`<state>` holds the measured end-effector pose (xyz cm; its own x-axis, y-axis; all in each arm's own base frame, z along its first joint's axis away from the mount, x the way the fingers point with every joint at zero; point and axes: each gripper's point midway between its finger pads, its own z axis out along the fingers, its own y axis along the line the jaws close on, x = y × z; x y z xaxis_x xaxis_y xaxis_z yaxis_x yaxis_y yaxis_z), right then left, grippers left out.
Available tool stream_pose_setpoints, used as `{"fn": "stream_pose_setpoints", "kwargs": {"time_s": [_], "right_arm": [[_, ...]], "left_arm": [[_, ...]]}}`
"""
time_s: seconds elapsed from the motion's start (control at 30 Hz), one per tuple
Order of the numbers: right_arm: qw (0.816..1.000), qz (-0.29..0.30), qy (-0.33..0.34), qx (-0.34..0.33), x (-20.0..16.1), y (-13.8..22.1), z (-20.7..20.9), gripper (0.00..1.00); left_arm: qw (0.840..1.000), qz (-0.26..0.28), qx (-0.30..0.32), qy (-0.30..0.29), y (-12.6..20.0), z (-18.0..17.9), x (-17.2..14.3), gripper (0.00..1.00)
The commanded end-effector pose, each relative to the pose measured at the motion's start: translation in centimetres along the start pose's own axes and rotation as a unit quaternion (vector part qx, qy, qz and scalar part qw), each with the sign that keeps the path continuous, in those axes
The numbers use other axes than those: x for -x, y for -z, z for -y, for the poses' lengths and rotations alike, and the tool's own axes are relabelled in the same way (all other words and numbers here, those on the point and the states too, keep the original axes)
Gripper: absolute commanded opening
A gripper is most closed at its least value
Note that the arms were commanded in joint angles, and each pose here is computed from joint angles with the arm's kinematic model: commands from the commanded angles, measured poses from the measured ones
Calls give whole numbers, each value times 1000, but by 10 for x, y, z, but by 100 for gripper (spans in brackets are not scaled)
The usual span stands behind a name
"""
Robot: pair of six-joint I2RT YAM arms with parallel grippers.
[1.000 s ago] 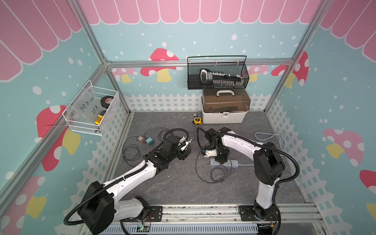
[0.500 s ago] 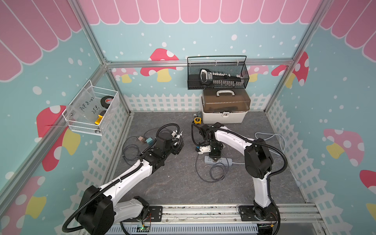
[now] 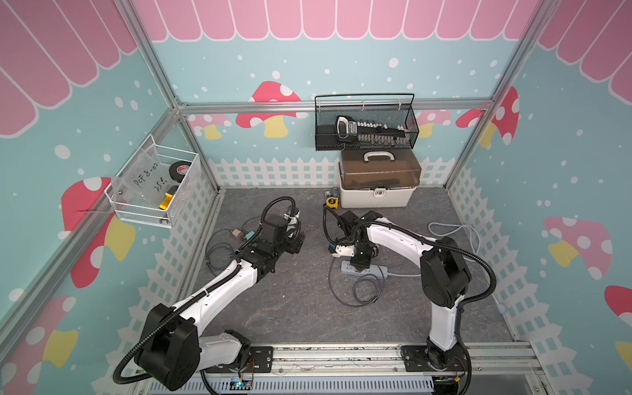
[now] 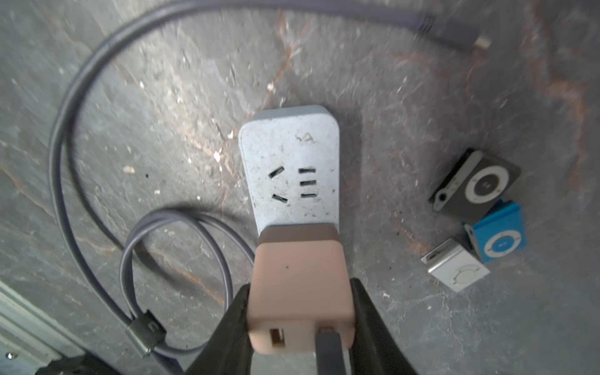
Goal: Charge mp3
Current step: Insert the plug into the socket, then pick up the charging cable from the center of the board.
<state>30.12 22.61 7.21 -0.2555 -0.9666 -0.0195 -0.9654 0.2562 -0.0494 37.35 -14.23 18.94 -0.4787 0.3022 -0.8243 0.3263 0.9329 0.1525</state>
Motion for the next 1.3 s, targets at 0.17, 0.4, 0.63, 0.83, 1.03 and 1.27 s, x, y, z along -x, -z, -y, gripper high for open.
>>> {"fn": "stream_pose_setpoints", "kwargs": {"time_s": [0.17, 0.4, 0.63, 0.83, 1.03, 1.27], "right_arm": [[990, 135, -5, -49, 44, 35, 14, 61], [982, 174, -7, -79, 38, 66, 21, 66], [955, 255, -50, -140, 20, 125, 47, 70], [940, 271, -122, -170, -15, 138, 73, 69], [935, 266, -146, -183, -40, 128, 72, 67], [932, 260, -167, -189, -56, 120, 73, 66]], "left_arm": [[996, -41, -28, 74, -6, 7, -6, 79], [988, -76, -65, 118, -16, 25, -22, 76], [981, -134, -78, 114, -39, 67, -37, 69], [970, -185, -104, 116, -69, 114, -52, 64], [963, -220, -123, 95, -91, 147, -67, 59], [960, -241, -129, 65, -102, 169, -81, 55]]}}
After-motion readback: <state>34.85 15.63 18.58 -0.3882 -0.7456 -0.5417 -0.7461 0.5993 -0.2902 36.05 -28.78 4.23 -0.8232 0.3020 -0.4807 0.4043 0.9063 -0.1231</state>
